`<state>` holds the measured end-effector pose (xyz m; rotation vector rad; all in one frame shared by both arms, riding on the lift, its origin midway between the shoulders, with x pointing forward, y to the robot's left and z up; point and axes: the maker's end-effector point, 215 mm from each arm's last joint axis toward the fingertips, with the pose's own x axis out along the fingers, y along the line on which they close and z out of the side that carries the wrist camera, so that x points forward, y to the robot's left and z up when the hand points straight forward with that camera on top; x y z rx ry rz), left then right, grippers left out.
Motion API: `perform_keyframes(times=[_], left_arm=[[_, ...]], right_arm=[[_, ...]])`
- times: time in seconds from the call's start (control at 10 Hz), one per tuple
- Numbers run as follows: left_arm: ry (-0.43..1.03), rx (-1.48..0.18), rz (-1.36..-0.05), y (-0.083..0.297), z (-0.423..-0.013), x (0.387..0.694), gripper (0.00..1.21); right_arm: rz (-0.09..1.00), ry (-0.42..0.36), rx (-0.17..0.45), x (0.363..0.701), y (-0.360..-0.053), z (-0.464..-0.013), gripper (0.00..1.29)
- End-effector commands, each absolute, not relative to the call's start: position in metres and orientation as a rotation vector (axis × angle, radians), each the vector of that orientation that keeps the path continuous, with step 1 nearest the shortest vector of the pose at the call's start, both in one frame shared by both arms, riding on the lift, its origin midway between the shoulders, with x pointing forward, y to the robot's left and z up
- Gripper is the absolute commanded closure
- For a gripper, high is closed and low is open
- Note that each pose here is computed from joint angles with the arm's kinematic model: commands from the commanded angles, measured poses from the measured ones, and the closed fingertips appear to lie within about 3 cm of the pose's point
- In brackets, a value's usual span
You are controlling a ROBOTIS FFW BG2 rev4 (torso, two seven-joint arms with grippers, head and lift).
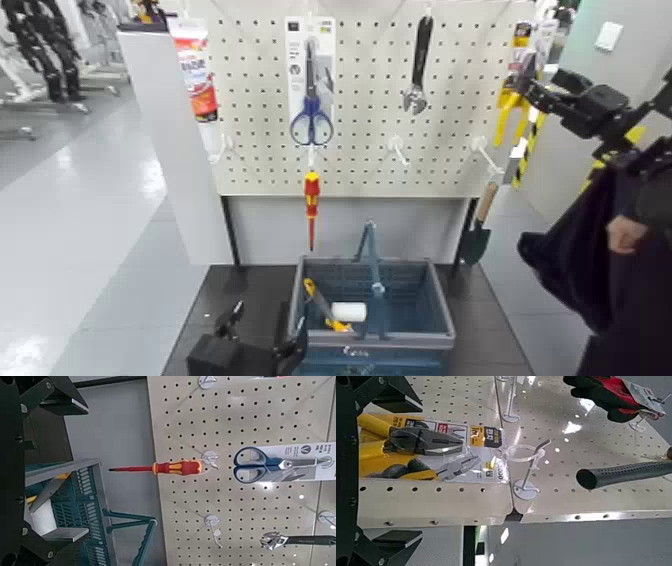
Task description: Put the yellow pliers into the crate.
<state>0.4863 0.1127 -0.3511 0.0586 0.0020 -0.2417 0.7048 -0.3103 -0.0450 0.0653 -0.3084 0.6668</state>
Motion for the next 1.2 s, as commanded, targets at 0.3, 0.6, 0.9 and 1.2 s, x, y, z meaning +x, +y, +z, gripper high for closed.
perform_keyframes(times=[0.3, 0.6, 0.9, 1.2], left_arm=[[-0.004, 0.06, -0.25, 0.108, -0.348, 0.488, 0.22], [-0.004, 0.061, -0.25, 0.108, -0.348, 0.489, 0.22], [-0.007, 0.063, -0.25, 0.108, -0.347, 0.49, 0.22], [-0.006, 0.063, -0.25, 0.108, -0.348, 0.49, 0.22]], right_arm=[[0.73, -0.287, 0.091, 0.712, -0.296, -0.045, 0.18], [0.773, -0.269, 0.094, 0.715, -0.287, -0.046, 0.2], [0.776, -0.263, 0.092, 0.718, -0.281, -0.045, 0.76], [0.776, -0.261, 0.06, 0.722, -0.274, -0.039, 1.09]])
